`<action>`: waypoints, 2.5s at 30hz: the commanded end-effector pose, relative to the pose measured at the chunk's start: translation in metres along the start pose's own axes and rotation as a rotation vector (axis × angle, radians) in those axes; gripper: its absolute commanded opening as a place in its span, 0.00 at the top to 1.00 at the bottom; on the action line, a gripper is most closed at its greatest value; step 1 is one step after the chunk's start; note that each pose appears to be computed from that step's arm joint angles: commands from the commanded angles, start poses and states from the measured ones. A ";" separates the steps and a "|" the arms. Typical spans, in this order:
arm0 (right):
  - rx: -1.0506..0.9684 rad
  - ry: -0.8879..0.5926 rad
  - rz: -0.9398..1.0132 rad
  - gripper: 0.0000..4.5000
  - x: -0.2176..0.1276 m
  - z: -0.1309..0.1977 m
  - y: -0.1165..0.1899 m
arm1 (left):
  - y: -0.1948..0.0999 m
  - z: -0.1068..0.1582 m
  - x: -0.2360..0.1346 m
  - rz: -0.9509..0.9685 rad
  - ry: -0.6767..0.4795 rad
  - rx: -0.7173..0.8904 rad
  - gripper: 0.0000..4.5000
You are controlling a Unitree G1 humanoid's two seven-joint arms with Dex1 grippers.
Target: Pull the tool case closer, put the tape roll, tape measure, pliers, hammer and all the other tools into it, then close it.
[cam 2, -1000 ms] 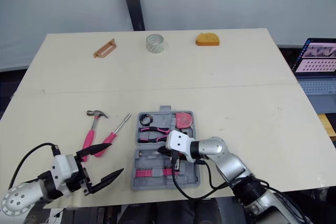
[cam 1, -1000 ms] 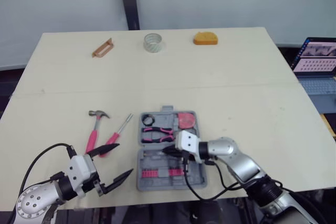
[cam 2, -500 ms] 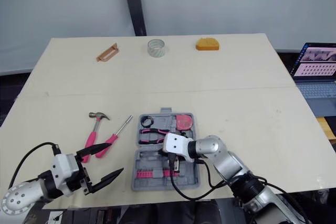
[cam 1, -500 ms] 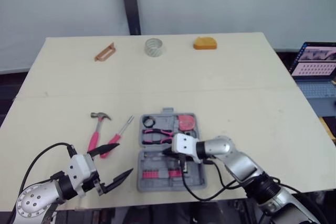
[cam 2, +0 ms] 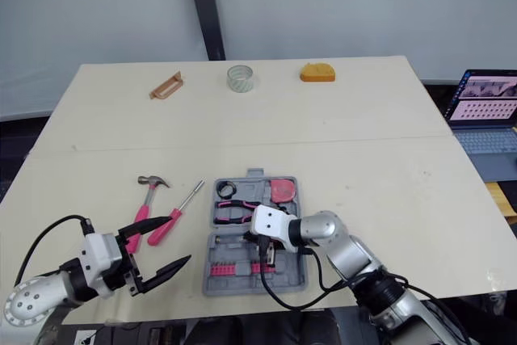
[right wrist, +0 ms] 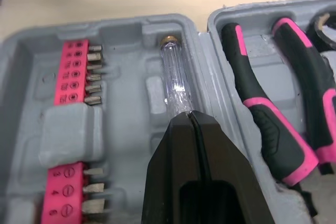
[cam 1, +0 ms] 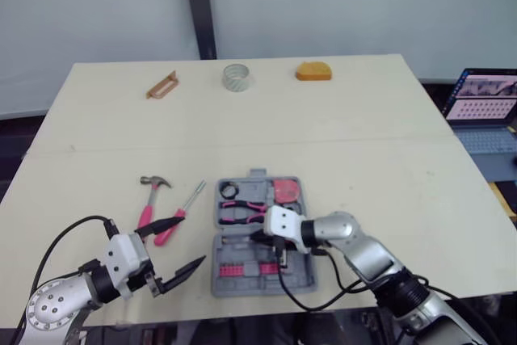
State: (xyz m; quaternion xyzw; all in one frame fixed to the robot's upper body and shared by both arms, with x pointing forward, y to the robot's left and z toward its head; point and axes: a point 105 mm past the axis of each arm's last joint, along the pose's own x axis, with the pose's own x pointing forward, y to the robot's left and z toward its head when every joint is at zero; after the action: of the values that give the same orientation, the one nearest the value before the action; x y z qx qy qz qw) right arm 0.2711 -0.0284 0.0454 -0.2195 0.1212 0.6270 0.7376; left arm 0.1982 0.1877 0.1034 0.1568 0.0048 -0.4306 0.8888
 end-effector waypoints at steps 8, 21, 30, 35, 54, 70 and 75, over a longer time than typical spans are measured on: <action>0.185 -0.243 -0.122 0.88 -0.090 0.052 -0.037 | 0.035 -0.004 -0.016 0.122 0.054 -0.099 0.00; 0.412 -0.054 -0.734 0.01 -0.245 -0.064 -0.066 | 0.133 -0.041 -0.158 0.780 0.201 -0.177 0.00; 0.464 -0.035 -0.970 0.01 -0.284 -0.109 -0.072 | 0.140 -0.068 -0.191 0.983 0.243 -0.255 0.00; 0.470 -0.057 -0.985 0.01 -0.285 -0.112 -0.074 | 0.141 -0.068 -0.189 1.001 0.225 -0.264 0.00; 0.145 -0.278 -0.272 0.01 -0.156 0.052 -0.066 | 0.128 -0.048 -0.068 0.811 0.198 -0.356 0.00; -0.075 -0.342 -0.096 0.01 -0.097 0.118 -0.065 | 0.139 -0.072 -0.004 0.800 0.388 -0.399 0.00; -0.085 -0.344 -0.095 0.01 -0.097 0.122 -0.064 | 0.138 -0.083 0.003 0.791 0.401 -0.437 0.00</action>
State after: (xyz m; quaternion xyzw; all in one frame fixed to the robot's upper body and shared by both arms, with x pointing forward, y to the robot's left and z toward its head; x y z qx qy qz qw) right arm 0.3088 -0.0666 0.1968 -0.1362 -0.0241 0.6188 0.7733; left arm 0.3136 0.2862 0.0585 0.0323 0.2147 -0.0162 0.9760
